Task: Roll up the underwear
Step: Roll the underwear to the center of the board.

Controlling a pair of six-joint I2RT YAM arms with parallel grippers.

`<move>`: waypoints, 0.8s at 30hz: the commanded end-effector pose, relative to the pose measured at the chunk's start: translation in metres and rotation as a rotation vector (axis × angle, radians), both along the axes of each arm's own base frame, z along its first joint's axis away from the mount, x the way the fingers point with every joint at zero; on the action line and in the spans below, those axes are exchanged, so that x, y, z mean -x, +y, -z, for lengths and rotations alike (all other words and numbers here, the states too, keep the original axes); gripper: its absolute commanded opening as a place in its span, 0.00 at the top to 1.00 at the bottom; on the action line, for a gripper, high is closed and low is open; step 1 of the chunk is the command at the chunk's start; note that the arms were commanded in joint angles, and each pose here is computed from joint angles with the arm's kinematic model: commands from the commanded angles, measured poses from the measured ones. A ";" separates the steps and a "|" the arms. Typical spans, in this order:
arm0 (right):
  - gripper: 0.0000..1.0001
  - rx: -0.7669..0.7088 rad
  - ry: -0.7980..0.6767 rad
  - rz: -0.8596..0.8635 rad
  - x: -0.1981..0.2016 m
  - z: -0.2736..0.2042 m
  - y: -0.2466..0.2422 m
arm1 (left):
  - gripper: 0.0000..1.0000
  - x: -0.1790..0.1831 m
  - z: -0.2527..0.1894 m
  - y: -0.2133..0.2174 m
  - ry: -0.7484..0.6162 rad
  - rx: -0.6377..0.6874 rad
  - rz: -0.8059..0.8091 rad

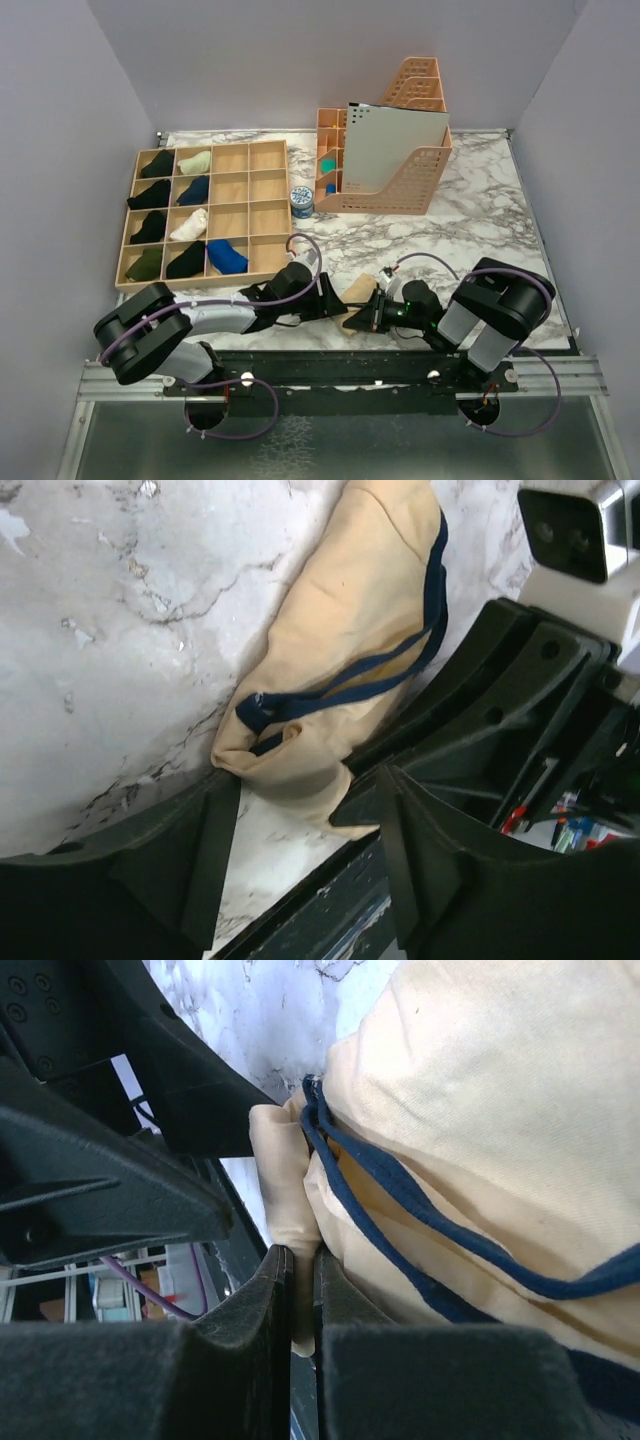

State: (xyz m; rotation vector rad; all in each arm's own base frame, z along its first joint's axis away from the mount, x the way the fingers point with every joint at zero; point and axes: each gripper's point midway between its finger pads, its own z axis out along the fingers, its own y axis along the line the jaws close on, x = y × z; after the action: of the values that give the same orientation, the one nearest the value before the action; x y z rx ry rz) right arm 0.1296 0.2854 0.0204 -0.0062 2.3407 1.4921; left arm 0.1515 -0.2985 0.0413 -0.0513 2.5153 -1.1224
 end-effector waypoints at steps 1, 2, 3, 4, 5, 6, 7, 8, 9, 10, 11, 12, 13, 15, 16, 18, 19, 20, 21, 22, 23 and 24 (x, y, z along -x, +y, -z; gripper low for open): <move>0.95 0.050 0.066 0.002 0.008 0.018 -0.010 | 0.41 -0.006 0.039 0.015 0.046 -0.171 -0.080; 0.94 0.049 0.063 -0.001 0.008 0.018 -0.010 | 0.44 -0.005 0.044 0.015 0.060 -0.186 -0.088; 0.94 0.048 0.062 -0.003 0.007 0.018 -0.009 | 0.47 -0.003 0.048 0.015 0.069 -0.194 -0.094; 0.93 0.046 0.058 -0.004 0.007 0.017 -0.009 | 0.51 -0.001 0.052 0.016 0.081 -0.204 -0.099; 0.92 0.043 0.054 -0.006 0.008 0.016 -0.009 | 0.55 0.001 0.055 0.017 0.090 -0.209 -0.102; 0.89 0.040 0.042 -0.009 0.007 0.014 -0.009 | 0.59 0.003 0.057 0.018 0.099 -0.212 -0.106; 0.86 0.043 0.032 -0.013 0.007 0.014 -0.009 | 0.63 0.002 0.057 0.020 0.093 -0.216 -0.117; 0.84 0.045 0.019 -0.014 0.006 0.013 -0.010 | 0.67 0.000 0.057 0.021 0.082 -0.219 -0.123; 0.82 0.054 0.010 -0.018 0.006 0.013 -0.010 | 0.69 -0.001 0.056 0.021 0.076 -0.220 -0.120; 0.81 0.060 -0.001 -0.019 0.004 0.012 -0.010 | 0.72 -0.002 0.055 0.020 0.070 -0.222 -0.115; 0.80 0.073 -0.009 -0.021 0.004 0.011 -0.010 | 0.75 -0.003 0.054 0.019 0.061 -0.228 -0.105; 0.77 0.087 -0.023 -0.029 0.002 0.011 -0.010 | 0.76 -0.003 0.053 0.018 0.055 -0.235 -0.095; 0.72 0.100 -0.041 -0.040 0.001 0.009 -0.010 | 0.77 -0.004 0.052 0.018 0.050 -0.244 -0.086; 0.66 0.126 -0.083 -0.054 -0.003 0.004 -0.010 | 0.77 -0.007 0.049 0.015 0.041 -0.257 -0.071; 0.64 0.139 -0.107 -0.059 -0.004 -0.001 -0.011 | 0.77 -0.008 0.048 0.014 0.040 -0.262 -0.066; 0.60 0.194 -0.176 -0.060 -0.012 -0.008 -0.015 | 0.77 -0.009 0.045 0.012 0.036 -0.262 -0.063; 0.59 0.239 -0.207 -0.068 -0.015 -0.011 -0.019 | 0.77 -0.009 0.044 0.012 0.036 -0.262 -0.063; 0.58 0.277 -0.246 -0.075 -0.019 -0.015 -0.022 | 0.77 -0.008 0.044 0.012 0.039 -0.263 -0.060; 0.58 0.323 -0.264 -0.080 -0.021 -0.017 -0.028 | 0.76 -0.009 0.042 0.011 0.038 -0.261 -0.060; 0.58 0.358 -0.289 -0.081 -0.023 -0.019 -0.033 | 0.76 -0.009 0.040 0.010 0.037 -0.260 -0.061; 0.57 0.379 -0.309 -0.084 -0.025 -0.022 -0.036 | 0.76 -0.010 0.038 0.009 0.033 -0.256 -0.061; 0.57 0.401 -0.324 -0.088 -0.024 -0.023 -0.039 | 0.76 -0.011 0.036 0.009 0.032 -0.254 -0.060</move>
State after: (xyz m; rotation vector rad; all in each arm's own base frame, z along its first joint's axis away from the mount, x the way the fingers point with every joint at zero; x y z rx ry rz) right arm 0.1547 0.2812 0.0712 -0.2996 2.2172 1.2565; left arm 0.1693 -0.3117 0.0266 -0.1029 2.5684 -0.9473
